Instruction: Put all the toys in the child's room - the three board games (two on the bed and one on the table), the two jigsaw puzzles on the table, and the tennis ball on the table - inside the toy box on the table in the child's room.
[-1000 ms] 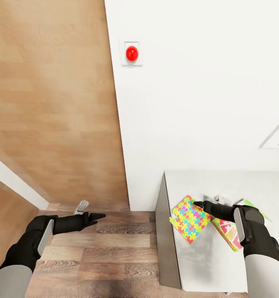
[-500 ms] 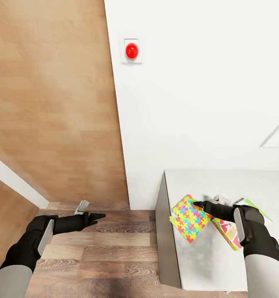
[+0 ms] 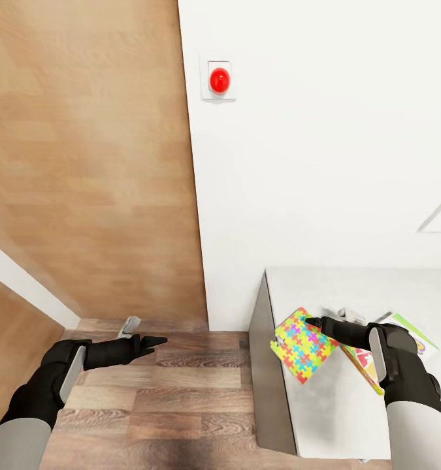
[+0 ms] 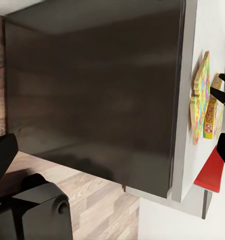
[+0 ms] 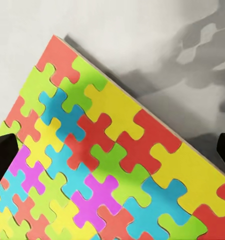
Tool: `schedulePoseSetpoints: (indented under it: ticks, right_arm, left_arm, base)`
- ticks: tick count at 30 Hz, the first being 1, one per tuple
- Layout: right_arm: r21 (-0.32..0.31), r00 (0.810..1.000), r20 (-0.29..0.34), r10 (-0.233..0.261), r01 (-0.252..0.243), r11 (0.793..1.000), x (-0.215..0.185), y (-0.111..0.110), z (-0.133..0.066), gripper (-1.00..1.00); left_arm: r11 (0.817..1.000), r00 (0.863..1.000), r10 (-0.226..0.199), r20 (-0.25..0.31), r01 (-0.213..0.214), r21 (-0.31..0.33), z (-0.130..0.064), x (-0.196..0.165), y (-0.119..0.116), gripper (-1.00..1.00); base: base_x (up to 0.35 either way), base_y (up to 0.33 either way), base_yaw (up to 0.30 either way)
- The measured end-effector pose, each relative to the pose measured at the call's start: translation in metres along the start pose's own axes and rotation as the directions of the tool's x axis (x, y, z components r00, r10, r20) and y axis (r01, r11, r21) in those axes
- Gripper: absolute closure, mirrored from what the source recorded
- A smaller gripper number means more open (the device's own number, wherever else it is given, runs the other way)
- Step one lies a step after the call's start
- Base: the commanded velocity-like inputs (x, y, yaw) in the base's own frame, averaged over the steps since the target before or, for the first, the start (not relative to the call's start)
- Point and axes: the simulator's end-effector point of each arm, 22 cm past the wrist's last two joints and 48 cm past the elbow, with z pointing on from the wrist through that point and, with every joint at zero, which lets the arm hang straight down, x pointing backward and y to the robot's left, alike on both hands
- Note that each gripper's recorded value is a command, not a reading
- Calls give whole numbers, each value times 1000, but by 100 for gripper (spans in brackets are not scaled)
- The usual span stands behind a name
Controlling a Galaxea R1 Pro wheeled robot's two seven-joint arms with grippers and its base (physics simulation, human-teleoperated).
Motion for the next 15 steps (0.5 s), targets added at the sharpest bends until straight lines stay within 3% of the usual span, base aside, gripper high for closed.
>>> schedulePoseSetpoints:
  ticks: [15]
  right_arm:
    - [1, 1000, 0, 0, 0, 1000, 0, 0, 0, -100]
  left_arm:
    - [1000, 1000, 0, 0, 0, 0, 0, 0, 0, -100]
  base:
    - [-27, 28, 0]
